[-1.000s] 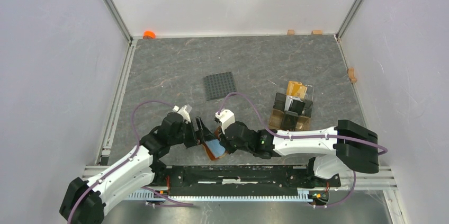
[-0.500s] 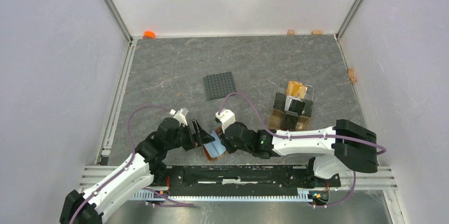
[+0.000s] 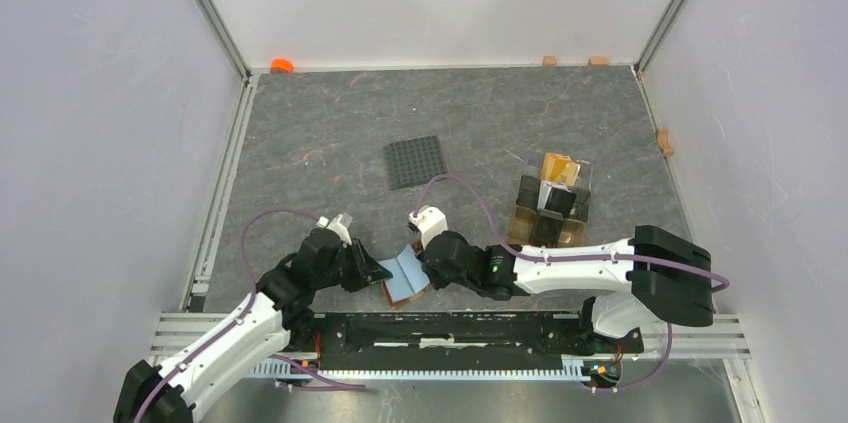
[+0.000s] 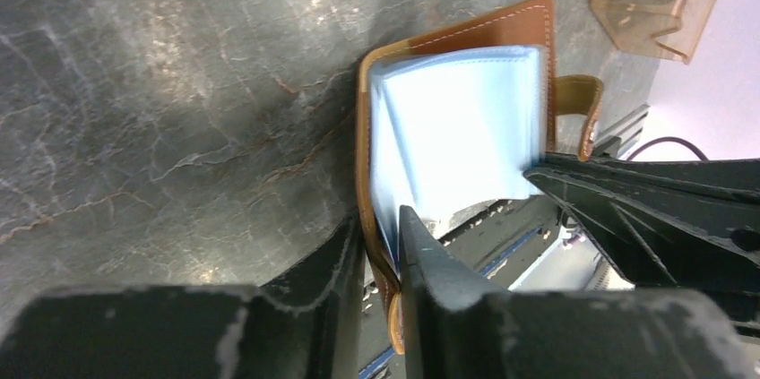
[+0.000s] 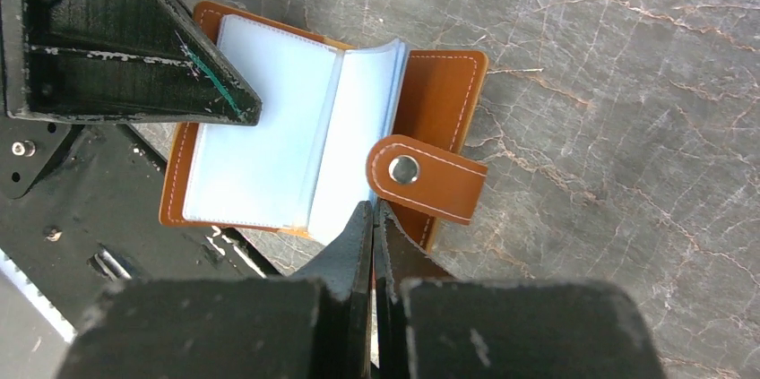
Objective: Put the credit cards into the card holder
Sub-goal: Open the card holder at the center of the board.
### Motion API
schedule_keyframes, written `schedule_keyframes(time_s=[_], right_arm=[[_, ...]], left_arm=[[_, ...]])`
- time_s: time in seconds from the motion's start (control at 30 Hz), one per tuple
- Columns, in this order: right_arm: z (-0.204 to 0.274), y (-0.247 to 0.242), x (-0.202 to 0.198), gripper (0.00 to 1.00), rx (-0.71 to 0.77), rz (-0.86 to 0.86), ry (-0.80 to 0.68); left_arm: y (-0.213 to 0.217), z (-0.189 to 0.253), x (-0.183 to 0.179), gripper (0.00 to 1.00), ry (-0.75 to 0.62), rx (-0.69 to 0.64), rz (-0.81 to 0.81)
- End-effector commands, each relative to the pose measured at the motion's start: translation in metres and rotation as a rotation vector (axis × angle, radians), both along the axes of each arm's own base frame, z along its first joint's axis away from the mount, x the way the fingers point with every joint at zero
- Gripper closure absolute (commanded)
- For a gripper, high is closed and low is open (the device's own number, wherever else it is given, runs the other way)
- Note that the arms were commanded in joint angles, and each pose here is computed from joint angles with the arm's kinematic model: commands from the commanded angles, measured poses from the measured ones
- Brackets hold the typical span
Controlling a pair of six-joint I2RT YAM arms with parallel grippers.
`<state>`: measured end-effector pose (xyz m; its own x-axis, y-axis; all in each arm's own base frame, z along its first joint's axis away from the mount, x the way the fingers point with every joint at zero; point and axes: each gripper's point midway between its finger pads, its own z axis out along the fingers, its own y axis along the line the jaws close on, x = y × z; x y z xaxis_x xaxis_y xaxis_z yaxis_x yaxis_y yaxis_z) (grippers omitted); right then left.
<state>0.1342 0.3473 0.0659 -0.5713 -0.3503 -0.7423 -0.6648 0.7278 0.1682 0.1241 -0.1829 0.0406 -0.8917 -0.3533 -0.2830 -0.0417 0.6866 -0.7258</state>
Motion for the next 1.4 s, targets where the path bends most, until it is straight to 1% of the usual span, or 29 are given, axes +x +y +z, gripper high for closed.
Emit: schedule_keyframes(time_s=[0.0,0.07,0.13,0.27,0.37,0.47,0.53,0.6,0.67,0.73,0.83,0.9,1.0,1.13,1.2,1.3,1.37], right_arm=[[0.008,-0.003,0.008,1.0,0.013,-0.048,-0.025],[0.008,-0.009,0.011,1.0,-0.004,-0.065,-0.033],[0.006,-0.018,0.017,0.97,-0.026,-0.088,-0.039],[-0.007,-0.041,0.032,0.95,-0.07,-0.137,-0.027],[-0.013,-0.051,0.039,0.94,-0.081,-0.134,-0.018],[-0.003,-0.048,0.044,0.92,-0.054,-0.087,-0.028],[0.015,-0.043,0.049,0.9,-0.012,-0.049,-0.039],[0.037,-0.043,0.055,0.84,0.029,-0.033,-0.065],[0.059,-0.049,0.064,0.71,0.051,-0.028,-0.101],[0.079,-0.065,0.076,0.62,0.03,-0.068,-0.143],[0.095,-0.1,0.097,0.45,-0.061,-0.158,-0.204],[0.099,-0.132,0.113,0.36,-0.136,-0.243,-0.23],[0.096,-0.18,0.134,0.24,-0.211,-0.365,-0.217],[0.088,-0.237,0.16,0.18,-0.261,-0.515,-0.178],[0.086,-0.258,0.173,0.16,-0.273,-0.564,-0.166],[0.088,-0.283,0.193,0.13,-0.309,-0.605,-0.182],[0.091,-0.301,0.206,0.13,-0.362,-0.607,-0.199]], left_arm=[[0.0,-0.003,0.002,0.81,0.009,0.003,0.016],[-0.001,0.001,0.005,0.9,-0.008,-0.005,0.016],[-0.004,0.007,0.008,0.97,-0.027,-0.018,0.014],[-0.009,0.024,0.016,0.98,-0.075,-0.027,-0.005],[-0.015,0.035,0.024,0.98,-0.103,-0.014,-0.039],[-0.021,0.043,0.032,0.98,-0.104,0.024,-0.106],[-0.026,0.05,0.039,0.98,-0.089,0.053,-0.168],[-0.03,0.056,0.047,0.98,-0.071,0.076,-0.236],[-0.032,0.06,0.055,0.98,-0.047,0.096,-0.3],[-0.033,0.064,0.064,0.98,-0.04,0.112,-0.368],[-0.035,0.072,0.076,0.98,-0.043,0.139,-0.465],[-0.034,0.073,0.082,0.98,-0.051,0.174,-0.526],[-0.032,0.066,0.088,0.98,-0.056,0.218,-0.569],[-0.031,0.058,0.093,0.98,-0.059,0.234,-0.583],[-0.028,0.056,0.095,0.98,-0.065,0.254,-0.581],[-0.024,0.052,0.095,0.98,-0.064,0.277,-0.575],[-0.022,0.051,0.094,0.98,-0.063,0.287,-0.577]])
